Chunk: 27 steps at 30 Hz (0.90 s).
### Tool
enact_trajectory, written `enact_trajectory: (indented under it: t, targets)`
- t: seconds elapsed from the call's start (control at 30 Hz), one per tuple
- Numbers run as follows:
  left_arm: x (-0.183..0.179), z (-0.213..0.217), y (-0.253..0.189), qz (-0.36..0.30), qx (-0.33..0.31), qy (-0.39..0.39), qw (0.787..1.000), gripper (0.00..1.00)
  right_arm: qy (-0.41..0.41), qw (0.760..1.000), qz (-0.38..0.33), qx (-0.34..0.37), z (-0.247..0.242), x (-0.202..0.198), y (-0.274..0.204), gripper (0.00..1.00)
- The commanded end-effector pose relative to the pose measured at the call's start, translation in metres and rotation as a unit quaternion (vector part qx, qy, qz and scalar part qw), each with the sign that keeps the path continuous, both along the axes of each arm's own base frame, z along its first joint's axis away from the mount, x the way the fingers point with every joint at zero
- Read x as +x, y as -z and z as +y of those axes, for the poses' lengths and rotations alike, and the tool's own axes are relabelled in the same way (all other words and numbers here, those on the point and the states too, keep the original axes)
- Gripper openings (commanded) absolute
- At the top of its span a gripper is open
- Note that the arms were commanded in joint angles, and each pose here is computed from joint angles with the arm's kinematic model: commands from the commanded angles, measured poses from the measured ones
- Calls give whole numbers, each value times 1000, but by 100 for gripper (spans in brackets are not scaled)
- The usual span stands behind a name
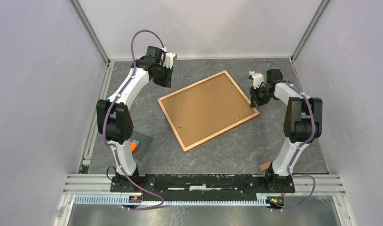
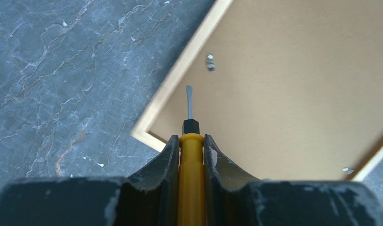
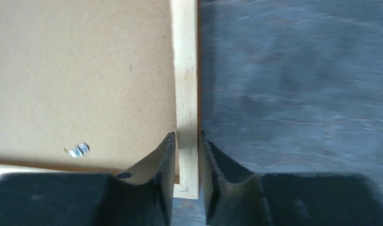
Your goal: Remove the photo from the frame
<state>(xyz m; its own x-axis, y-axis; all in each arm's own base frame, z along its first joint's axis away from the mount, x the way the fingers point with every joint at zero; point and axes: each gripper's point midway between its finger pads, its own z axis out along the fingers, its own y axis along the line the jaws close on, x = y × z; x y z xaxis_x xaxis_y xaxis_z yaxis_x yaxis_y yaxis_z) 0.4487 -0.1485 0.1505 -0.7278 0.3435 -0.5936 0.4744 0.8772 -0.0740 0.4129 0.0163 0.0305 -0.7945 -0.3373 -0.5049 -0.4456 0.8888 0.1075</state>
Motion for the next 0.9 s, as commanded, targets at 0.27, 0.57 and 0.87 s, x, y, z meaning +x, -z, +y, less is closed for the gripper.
enact_trajectory:
  t: [0.27,0.57,0.87]
  targets:
    - [-72,-42,-19,-13,-24,238,971,2,-49,998,-16,49,39,25,-24,60]
    - [-163,-98,5,17,12,438,899,2,-47,997,-1,61,56,31,-5,59]
    - [-188,-133,21,28,59,523,850,2,-39,999,20,32,51,20,15,45]
